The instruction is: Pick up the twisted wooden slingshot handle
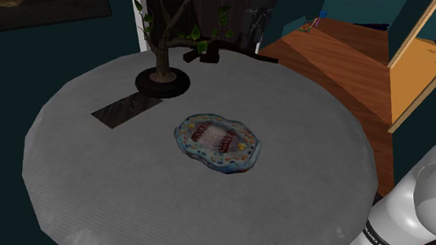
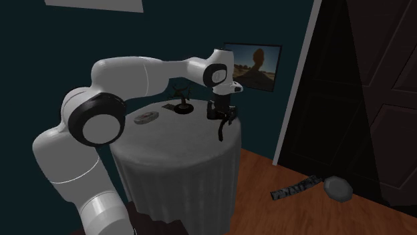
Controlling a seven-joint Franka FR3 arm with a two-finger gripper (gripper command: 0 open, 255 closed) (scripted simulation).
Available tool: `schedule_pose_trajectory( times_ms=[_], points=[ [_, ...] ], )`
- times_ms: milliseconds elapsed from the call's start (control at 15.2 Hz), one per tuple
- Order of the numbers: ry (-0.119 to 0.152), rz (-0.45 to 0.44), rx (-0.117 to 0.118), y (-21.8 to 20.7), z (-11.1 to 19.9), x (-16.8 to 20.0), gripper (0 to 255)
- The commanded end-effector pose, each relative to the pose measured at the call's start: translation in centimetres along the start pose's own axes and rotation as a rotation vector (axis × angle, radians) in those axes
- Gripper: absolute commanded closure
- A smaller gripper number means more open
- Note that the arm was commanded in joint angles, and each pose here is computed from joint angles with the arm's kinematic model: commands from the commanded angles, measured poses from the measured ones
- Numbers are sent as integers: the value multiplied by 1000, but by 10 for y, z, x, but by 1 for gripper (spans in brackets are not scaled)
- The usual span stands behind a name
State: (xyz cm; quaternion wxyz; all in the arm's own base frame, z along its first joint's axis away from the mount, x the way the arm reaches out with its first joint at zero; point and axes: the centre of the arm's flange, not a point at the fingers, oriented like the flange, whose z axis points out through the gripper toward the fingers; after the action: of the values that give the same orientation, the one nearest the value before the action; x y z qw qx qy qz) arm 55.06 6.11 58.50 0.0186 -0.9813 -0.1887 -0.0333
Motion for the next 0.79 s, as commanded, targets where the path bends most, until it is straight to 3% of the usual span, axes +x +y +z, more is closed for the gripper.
schedule_pose_trajectory(
  times_ms=[0,660,726],
  points=[
    [6,-26,13,-3,4,27,0],
    [6,-29,14,-2,44,27,0],
    [6,-29,14,-2,44,26,255]
  ],
)
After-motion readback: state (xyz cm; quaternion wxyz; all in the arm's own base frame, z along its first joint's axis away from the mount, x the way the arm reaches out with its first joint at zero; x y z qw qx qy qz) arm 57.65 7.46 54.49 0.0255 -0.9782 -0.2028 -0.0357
